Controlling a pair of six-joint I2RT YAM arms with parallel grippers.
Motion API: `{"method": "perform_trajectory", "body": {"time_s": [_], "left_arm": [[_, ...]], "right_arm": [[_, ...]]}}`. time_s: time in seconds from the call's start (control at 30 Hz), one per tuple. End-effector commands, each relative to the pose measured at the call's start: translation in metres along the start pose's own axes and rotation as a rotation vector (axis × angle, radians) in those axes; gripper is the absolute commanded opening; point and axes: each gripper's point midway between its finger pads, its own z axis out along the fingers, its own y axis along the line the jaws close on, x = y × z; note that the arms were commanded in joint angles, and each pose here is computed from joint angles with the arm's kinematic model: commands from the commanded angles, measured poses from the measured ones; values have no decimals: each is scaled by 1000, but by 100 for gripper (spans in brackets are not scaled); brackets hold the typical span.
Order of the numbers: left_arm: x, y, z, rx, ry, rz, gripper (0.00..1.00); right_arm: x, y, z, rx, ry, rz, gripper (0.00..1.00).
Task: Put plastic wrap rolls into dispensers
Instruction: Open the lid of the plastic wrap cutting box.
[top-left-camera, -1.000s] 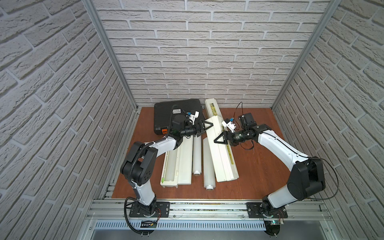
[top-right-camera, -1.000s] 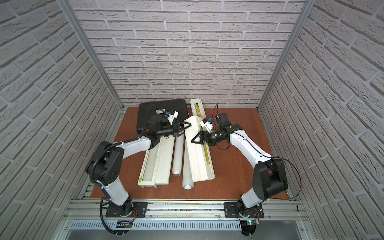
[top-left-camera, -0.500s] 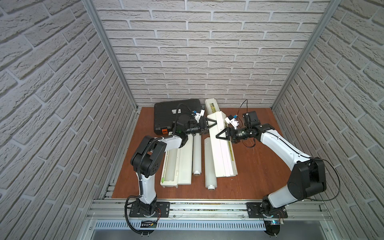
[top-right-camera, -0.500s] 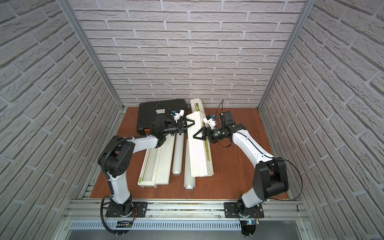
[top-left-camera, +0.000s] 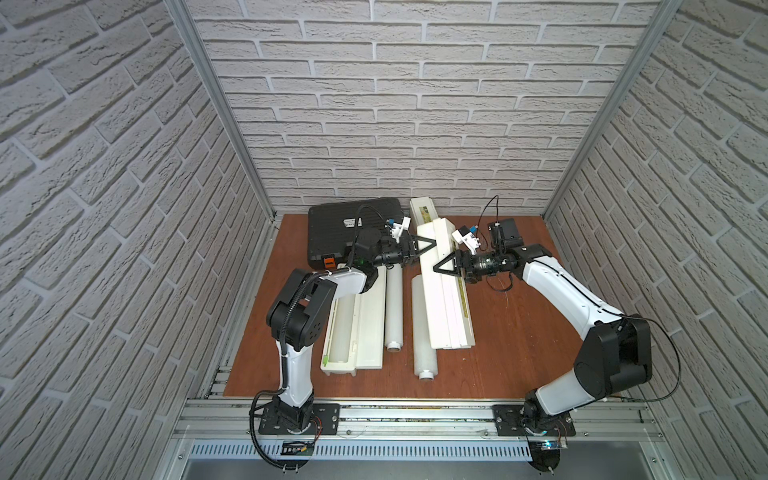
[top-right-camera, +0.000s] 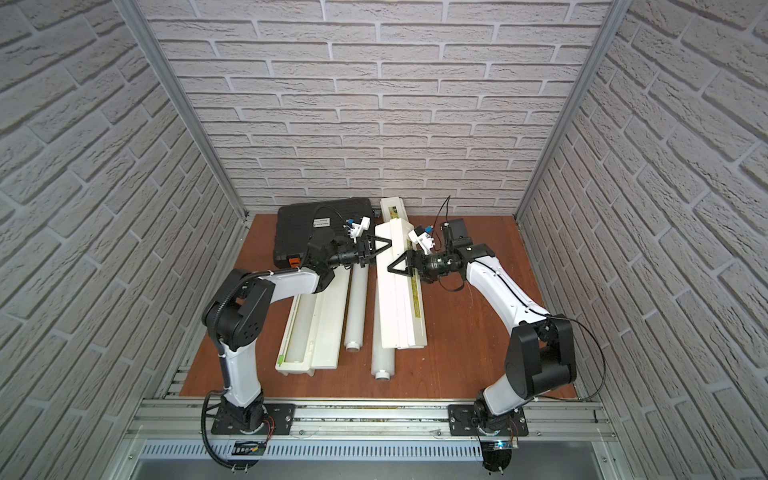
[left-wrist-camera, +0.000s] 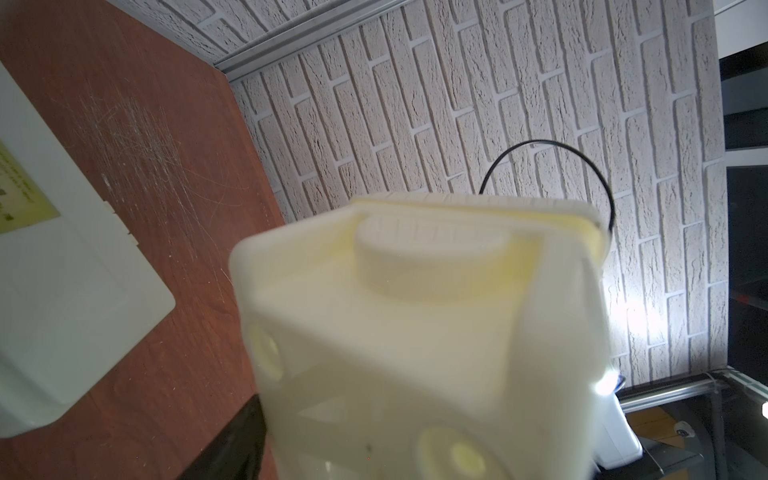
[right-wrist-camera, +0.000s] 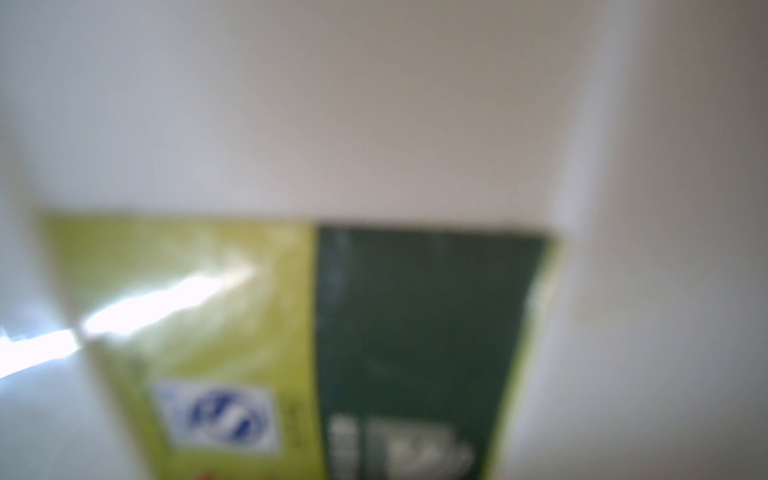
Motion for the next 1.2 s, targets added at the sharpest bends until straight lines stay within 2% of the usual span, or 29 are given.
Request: {"method": "perform_trajectory", "body": {"time_s": [0.0, 0.03, 0.13, 0.3, 0.43, 0.6, 0.73, 0.83, 1.03, 1.17], "left_arm": [[29, -17, 31, 47, 112, 67, 61], [30, -14, 32, 24, 118, 71, 61], [35, -3, 31, -88, 143, 113, 73], [48, 24, 24, -399, 230, 203, 91], [55, 34, 33, -421, 266, 178, 93], [62, 55, 39, -468, 300, 113, 92], [61, 80, 35, -590, 329, 64, 86], [62, 99, 33, -664, 343, 21, 85], [64, 124, 40, -710, 338, -57, 77], [70, 128, 48, -711, 363, -54, 73]], "right_arm": [[15, 77, 8, -319, 100, -199, 67], [15, 78, 7, -319, 100, -200, 67], [17, 74, 8, -299, 105, -200, 67], [16, 59, 13, -224, 113, -184, 65], [14, 51, 19, -203, 124, -165, 65], [8, 38, 21, -137, 111, -140, 64], [8, 20, 18, -66, 106, -63, 64], [12, 2, 15, 4, 101, 18, 64], [27, -22, 14, 87, 102, 88, 65], [32, -31, 12, 119, 103, 107, 67]]}}
